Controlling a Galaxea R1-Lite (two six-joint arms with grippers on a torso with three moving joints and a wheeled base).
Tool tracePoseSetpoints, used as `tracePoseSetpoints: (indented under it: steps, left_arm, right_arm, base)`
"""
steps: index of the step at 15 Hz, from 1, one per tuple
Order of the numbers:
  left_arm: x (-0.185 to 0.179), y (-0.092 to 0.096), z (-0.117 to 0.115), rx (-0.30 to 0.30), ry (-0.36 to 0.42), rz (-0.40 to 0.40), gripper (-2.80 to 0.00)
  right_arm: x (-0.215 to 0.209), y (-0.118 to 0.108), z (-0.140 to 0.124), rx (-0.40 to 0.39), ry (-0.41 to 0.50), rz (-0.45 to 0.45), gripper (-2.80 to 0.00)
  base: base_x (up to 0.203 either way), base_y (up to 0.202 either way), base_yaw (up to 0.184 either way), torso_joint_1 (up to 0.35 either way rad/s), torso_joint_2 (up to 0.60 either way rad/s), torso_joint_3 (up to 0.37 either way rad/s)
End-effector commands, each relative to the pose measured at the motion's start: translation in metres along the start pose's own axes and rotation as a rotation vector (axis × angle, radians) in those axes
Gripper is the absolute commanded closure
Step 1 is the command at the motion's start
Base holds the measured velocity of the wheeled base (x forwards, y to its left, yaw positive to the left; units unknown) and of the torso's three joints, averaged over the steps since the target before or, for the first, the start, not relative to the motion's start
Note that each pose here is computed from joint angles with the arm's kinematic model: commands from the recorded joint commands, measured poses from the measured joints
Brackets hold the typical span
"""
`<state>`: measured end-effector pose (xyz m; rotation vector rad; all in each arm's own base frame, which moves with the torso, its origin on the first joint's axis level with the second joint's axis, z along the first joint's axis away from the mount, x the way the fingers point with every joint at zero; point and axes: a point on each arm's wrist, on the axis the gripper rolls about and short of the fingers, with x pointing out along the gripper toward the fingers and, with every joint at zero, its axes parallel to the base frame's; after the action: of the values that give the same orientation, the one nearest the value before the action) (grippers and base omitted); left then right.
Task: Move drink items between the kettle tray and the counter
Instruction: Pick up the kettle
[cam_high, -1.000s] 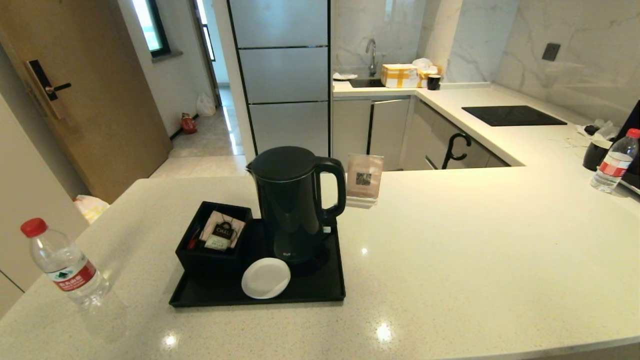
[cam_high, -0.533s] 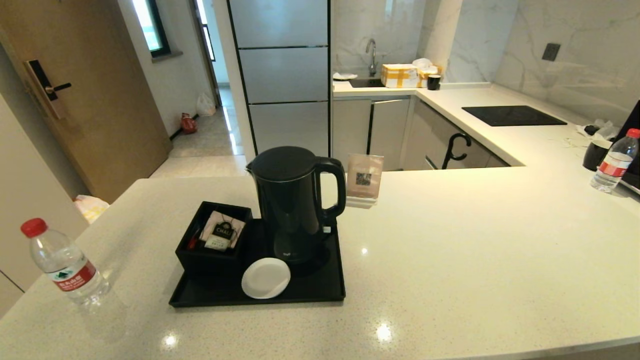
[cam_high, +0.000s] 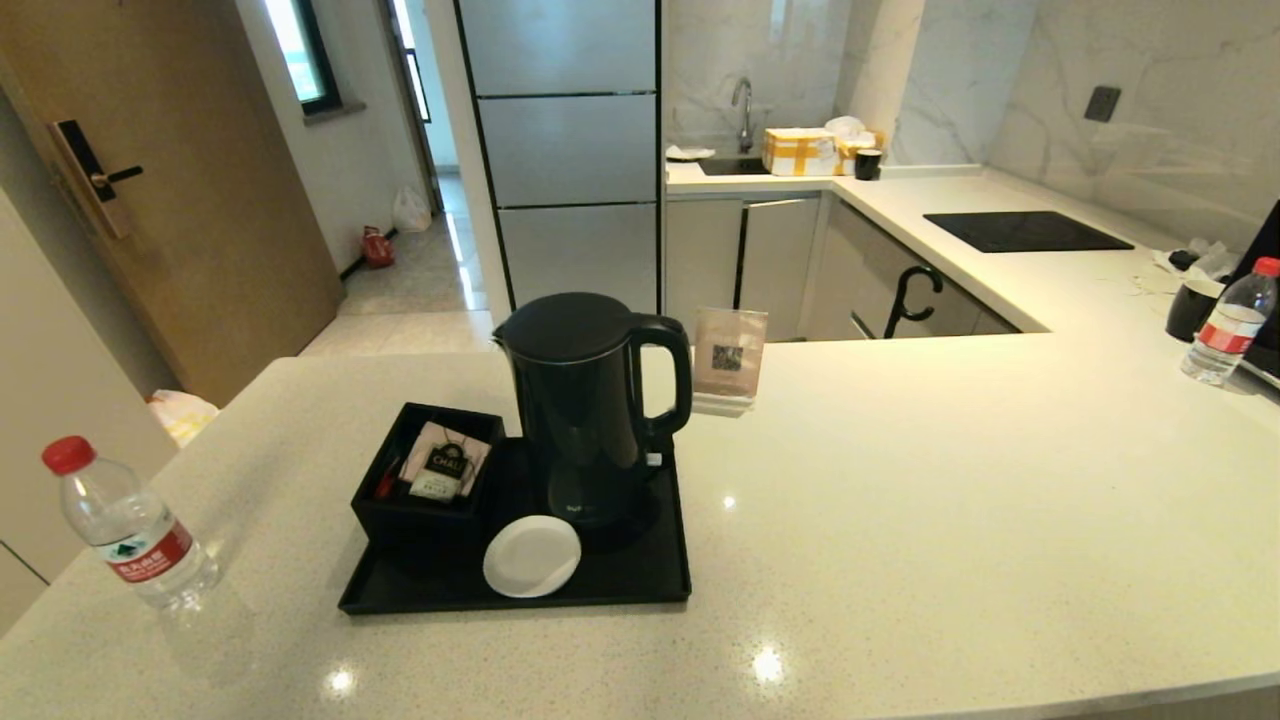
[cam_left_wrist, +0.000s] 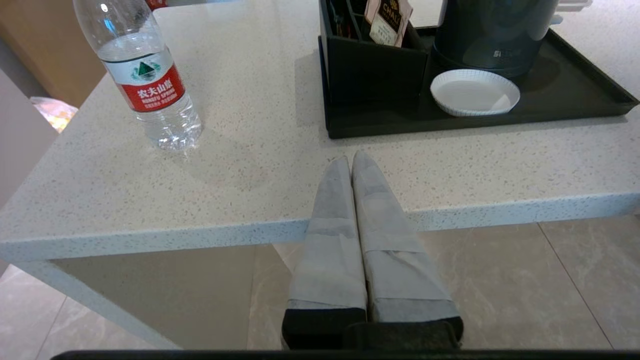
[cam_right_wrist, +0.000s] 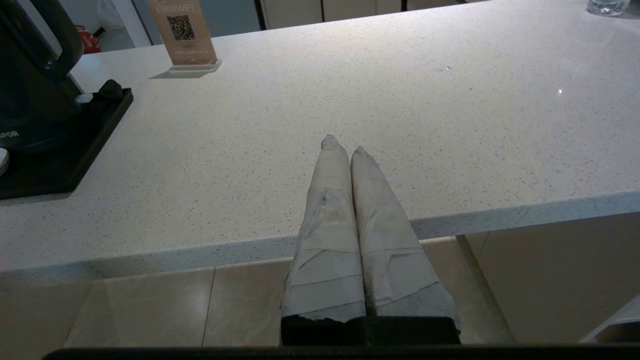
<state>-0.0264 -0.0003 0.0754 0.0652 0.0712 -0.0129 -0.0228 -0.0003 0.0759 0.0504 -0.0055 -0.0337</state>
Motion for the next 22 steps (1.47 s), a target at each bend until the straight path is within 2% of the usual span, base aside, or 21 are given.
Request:
tracePoseSetpoints:
  steps: [1,3,7,9,12,14,19,20,21,22]
  left_arm:
    - [0.000,0.000,0.001,-0.016,-0.003,0.005,0.00]
    - [0.000,0.000,0.001,-0.044,-0.004,0.009,0.00]
    - [0.000,0.000,0.001,-0.050,-0.008,0.006,0.00]
    - [0.000,0.000,0.001,-0.059,-0.007,0.009,0.00]
    - [0.000,0.000,0.001,-0.058,-0.007,0.009,0.00]
    - [0.000,0.000,0.001,-0.058,-0.008,0.009,0.00]
    - [0.000,0.000,0.001,-0.060,-0.007,0.011,0.00]
    - [0.000,0.000,0.001,-0.058,-0.007,0.009,0.00]
    - [0.000,0.000,0.001,-0.059,-0.008,0.009,0.00]
    - [0.000,0.000,0.001,-0.058,-0.007,0.009,0.00]
  right_arm:
    - [0.000,0.000,0.000,0.002,0.002,0.000,0.00]
    - [0.000,0.000,0.000,0.000,0.000,0.000,0.00]
    - [0.000,0.000,0.000,0.002,0.000,0.000,0.00]
    - [0.000,0.000,-0.001,-0.064,0.006,0.007,0.00]
    - [0.000,0.000,0.001,-0.069,-0.007,0.016,0.00]
    - [0.000,0.001,0.001,-0.126,-0.004,0.026,0.00]
    - [-0.001,0.001,0.002,-0.118,-0.005,0.031,0.00]
    - [-0.001,0.001,0.008,-0.111,-0.008,0.042,0.00]
    - [-0.001,0.002,0.024,-0.093,-0.017,0.055,0.00]
    - [-0.002,0.004,0.053,-0.063,-0.044,0.067,0.00]
  base:
    - [0.000,0.000,0.000,0.000,0.00,0.000]
    - [0.000,0.000,0.000,0.000,0.00,0.000]
    - [0.000,0.000,0.000,0.000,0.00,0.000]
    - [0.000,0.000,0.000,0.000,0.00,0.000]
    - [0.000,0.000,0.000,0.000,0.00,0.000]
    - [0.000,0.000,0.000,0.000,0.00,0.000]
    - [0.000,0.000,0.000,0.000,0.00,0.000]
    - [0.000,0.000,0.000,0.000,0.00,0.000]
    - [0.000,0.000,0.000,0.000,0.00,0.000]
    - [0.000,0.000,0.000,0.000,0.00,0.000]
